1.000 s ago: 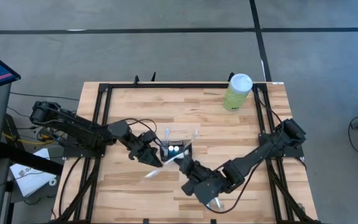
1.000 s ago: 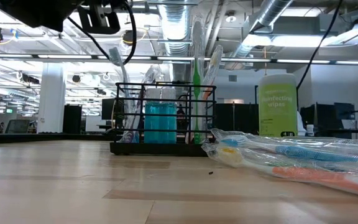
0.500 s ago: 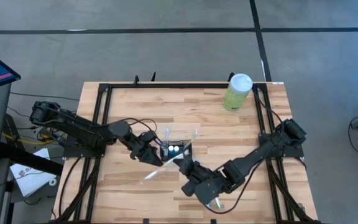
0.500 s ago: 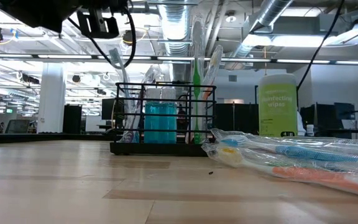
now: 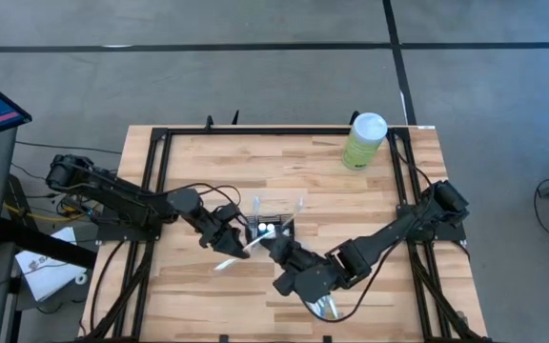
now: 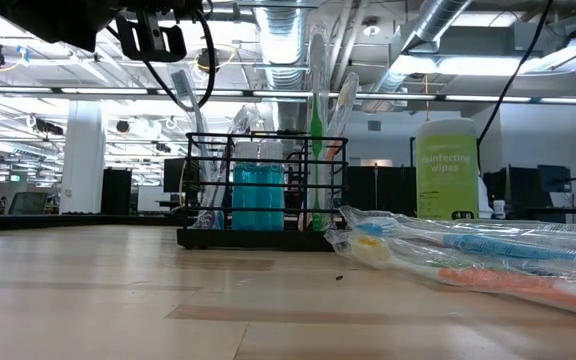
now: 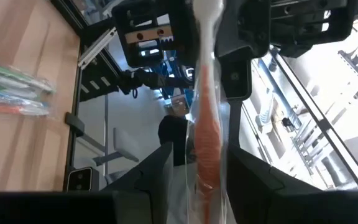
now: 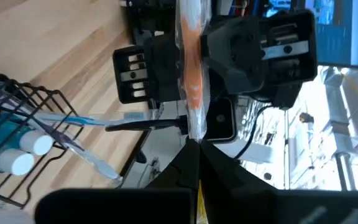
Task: Pick & Place toothbrushing station
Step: Put the orange toothbrush into the mesh
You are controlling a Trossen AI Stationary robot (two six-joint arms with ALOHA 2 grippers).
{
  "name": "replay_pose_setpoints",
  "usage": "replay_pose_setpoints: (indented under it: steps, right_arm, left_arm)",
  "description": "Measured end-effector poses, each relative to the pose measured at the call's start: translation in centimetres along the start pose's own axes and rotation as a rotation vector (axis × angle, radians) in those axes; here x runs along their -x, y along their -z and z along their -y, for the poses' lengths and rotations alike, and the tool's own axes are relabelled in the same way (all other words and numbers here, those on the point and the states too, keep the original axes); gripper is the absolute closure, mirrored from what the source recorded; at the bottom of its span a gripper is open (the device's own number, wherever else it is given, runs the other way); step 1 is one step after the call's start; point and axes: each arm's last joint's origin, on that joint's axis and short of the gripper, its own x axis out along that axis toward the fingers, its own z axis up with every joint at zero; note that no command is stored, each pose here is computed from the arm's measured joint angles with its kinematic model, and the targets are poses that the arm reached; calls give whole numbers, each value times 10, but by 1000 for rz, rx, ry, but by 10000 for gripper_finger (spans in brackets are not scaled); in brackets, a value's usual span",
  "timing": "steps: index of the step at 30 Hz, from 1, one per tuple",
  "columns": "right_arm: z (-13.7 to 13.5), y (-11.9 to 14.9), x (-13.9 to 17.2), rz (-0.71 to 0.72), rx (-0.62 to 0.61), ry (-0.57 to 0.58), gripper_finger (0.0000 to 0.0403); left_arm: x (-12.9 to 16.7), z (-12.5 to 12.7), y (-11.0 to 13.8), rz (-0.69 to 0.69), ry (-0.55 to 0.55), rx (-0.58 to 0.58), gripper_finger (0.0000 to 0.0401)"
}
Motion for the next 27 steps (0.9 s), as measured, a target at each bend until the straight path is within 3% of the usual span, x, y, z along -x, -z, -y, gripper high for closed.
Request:
replay_pose_setpoints:
  steps: [5, 12, 27]
  right_arm:
    - [1, 1, -3, 15, -12, -7, 403]
    - [0, 2, -4, 25, -35, -18, 403]
    - [-4, -5, 9, -6, -41, 0, 397]
  left_arm:
    - [0, -3, 1, -3, -26, -25, 299]
    - [0, -4, 1, -7, -37, -83, 376]
    - [-2, -7, 6, -11, -87, -144, 391]
